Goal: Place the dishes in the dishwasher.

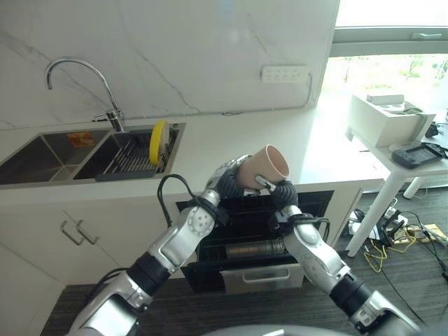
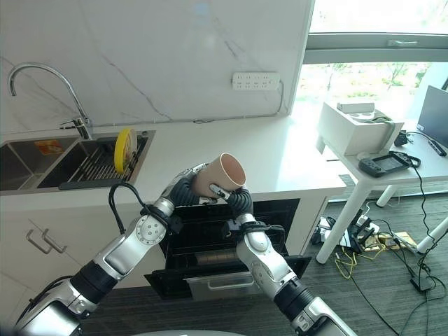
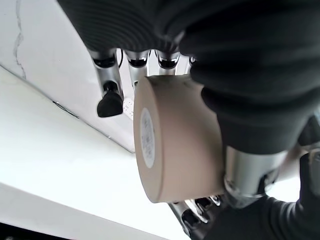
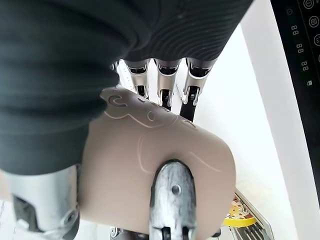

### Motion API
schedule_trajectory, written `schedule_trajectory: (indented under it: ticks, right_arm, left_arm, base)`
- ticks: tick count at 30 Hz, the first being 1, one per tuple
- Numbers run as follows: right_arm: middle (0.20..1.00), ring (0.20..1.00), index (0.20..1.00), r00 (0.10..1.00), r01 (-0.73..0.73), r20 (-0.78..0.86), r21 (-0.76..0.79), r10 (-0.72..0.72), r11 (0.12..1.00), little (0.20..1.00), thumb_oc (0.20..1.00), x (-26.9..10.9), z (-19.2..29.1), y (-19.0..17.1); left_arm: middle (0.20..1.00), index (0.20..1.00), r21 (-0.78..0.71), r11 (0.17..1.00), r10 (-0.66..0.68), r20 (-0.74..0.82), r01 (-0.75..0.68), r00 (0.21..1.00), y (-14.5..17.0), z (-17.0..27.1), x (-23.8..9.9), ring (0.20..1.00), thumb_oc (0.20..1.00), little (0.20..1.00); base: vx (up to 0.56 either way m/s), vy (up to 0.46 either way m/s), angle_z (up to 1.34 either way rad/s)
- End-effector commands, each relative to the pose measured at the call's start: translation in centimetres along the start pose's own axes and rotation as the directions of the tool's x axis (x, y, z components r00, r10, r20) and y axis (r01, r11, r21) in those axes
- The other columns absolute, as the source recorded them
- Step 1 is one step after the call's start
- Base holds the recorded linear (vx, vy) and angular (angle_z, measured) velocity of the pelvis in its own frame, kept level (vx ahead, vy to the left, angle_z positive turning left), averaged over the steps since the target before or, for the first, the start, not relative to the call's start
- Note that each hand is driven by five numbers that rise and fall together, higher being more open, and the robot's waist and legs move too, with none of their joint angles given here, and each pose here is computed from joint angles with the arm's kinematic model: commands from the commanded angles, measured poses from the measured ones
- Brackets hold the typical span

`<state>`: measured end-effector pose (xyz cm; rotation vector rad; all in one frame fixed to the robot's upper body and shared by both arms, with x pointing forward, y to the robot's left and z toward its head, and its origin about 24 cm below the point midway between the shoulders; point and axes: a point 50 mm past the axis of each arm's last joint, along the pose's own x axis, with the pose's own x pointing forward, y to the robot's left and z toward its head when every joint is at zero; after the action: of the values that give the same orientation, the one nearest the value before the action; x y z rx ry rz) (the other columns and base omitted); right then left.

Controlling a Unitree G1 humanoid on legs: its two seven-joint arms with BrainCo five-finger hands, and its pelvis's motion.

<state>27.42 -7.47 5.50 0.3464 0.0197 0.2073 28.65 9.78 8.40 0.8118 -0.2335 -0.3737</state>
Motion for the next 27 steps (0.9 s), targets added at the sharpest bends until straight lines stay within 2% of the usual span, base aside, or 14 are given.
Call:
schedule_trajectory:
  ticks: [1, 11, 12, 13, 22, 27]
  right_arm:
    - [0.2, 0.2, 0.2, 0.853, -0.336, 0.408, -0.051, 0.327, 0.94, 0.2, 0.2, 2.4, 9.4, 8.5]
    - [0.2, 0.2, 0.2, 0.857, -0.289, 0.429, -0.057, 0.285, 0.956, 0.2, 0.2, 2.3, 9.8, 7.8]
    - [0.2, 0.2, 0.2, 0.859, -0.283, 0.431, -0.052, 0.277, 0.958, 0.2, 0.2, 2.3, 9.8, 7.8]
    - [0.2, 0.2, 0.2, 0.86, -0.279, 0.432, -0.047, 0.271, 0.959, 0.2, 0.2, 2.3, 9.7, 7.7]
    - [0.2, 0.2, 0.2, 0.871, -0.229, 0.444, -0.009, 0.209, 0.973, 0.2, 0.2, 2.3, 9.6, 6.7]
    - [0.2, 0.2, 0.2, 0.874, -0.181, 0.462, 0.028, 0.148, 0.983, 0.2, 0.2, 2.3, 9.7, 5.4]
  left_arm:
    - [0.2, 0.2, 0.07, 0.961, -0.275, 0.185, 0.267, 0.943, -3.7, 3.9, 0.9, 0.2, 0.2, 0.2]
    - [0.2, 0.2, 0.015, 0.94, -0.337, 0.173, 0.34, 0.925, -4.5, 3.5, 0.3, 0.2, 0.2, 0.2]
    - [0.749, 0.749, 0.004, 0.94, -0.338, 0.172, 0.342, 0.925, -4.5, 3.5, 0.3, 0.749, 0.749, 0.749]
    - [1.0, 1.0, -0.007, 0.936, -0.348, 0.16, 0.353, 0.924, -4.7, 3.4, 0.3, 1.0, 1.0, 1.0]
    - [1.0, 1.0, -0.019, 0.954, -0.293, 0.134, 0.298, 0.947, -4.5, 2.7, 0.2, 1.0, 1.0, 1.0]
    - [1.0, 1.0, 0.004, 0.981, -0.195, 0.101, 0.195, 0.976, -3.4, 1.8, 0.4, 1.0, 1.0, 1.0]
  base:
    - [0.0, 0.0, 0.0]
    - [-0.01, 0.0, 0.02]
    - [0.0, 0.0, 0.0]
    - [0.0, 0.0, 0.0]
    - [0.0, 0.0, 0.0]
    - [0.0, 0.0, 0.0]
